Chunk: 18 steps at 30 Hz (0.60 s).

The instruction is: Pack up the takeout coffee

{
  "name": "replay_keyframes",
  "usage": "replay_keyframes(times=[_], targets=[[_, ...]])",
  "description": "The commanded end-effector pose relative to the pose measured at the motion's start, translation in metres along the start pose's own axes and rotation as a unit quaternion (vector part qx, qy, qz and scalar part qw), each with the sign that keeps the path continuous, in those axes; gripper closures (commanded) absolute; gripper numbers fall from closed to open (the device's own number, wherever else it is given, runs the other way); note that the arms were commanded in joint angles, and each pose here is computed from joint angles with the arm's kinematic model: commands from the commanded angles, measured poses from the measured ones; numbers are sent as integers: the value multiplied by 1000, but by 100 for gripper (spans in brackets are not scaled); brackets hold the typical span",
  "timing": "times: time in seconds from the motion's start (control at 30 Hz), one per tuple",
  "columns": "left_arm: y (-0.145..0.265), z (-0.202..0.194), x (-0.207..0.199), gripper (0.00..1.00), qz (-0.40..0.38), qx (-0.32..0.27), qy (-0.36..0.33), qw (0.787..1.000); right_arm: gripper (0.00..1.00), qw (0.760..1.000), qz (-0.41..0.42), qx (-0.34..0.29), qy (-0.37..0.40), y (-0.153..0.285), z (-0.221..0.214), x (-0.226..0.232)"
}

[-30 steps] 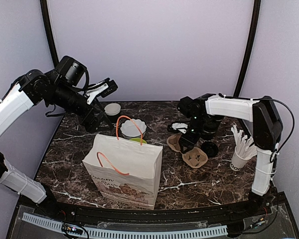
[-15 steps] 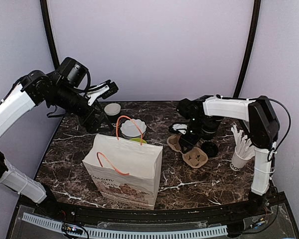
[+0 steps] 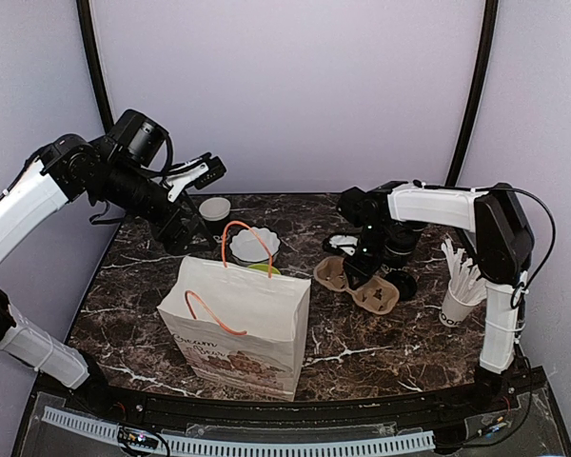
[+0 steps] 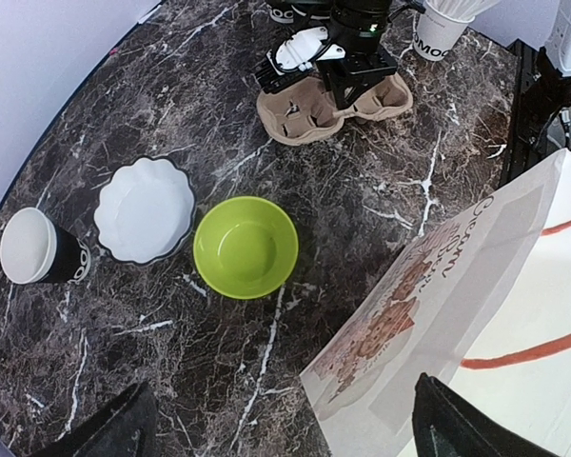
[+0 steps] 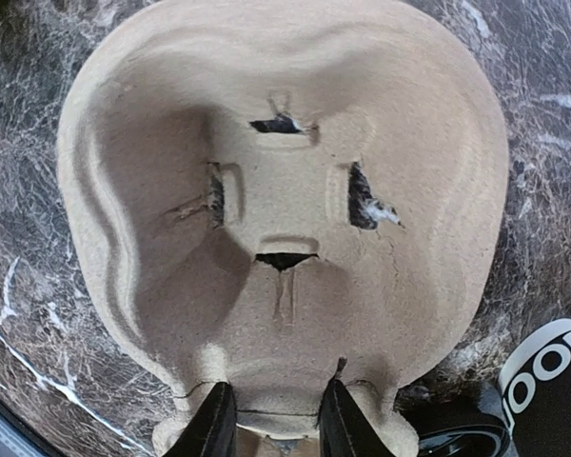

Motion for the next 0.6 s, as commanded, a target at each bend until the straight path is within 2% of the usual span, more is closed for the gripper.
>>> replay_keyframes(times=[0.0, 0.3, 0.57], targets=[[19, -2, -9, 4, -26, -25, -22, 999, 74, 1000, 5, -27, 8, 14, 8, 0], [42, 4, -25, 2, -83, -96, -75, 989, 77, 991, 65, -99, 60, 67, 11, 18], [29, 21, -26, 3, -134, -109, -101, 980, 80, 970, 90, -207, 88, 137, 12, 18]])
Point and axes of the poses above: each gripper's point midway between its finger pads, its own y axis back along the fingers, its own x axis along the line the jaws close on, z = x × y, the point moved 9 cm from there along y, back along the fingers, and after that the axes turned 2 degrees about y, right-handed, at the moved point
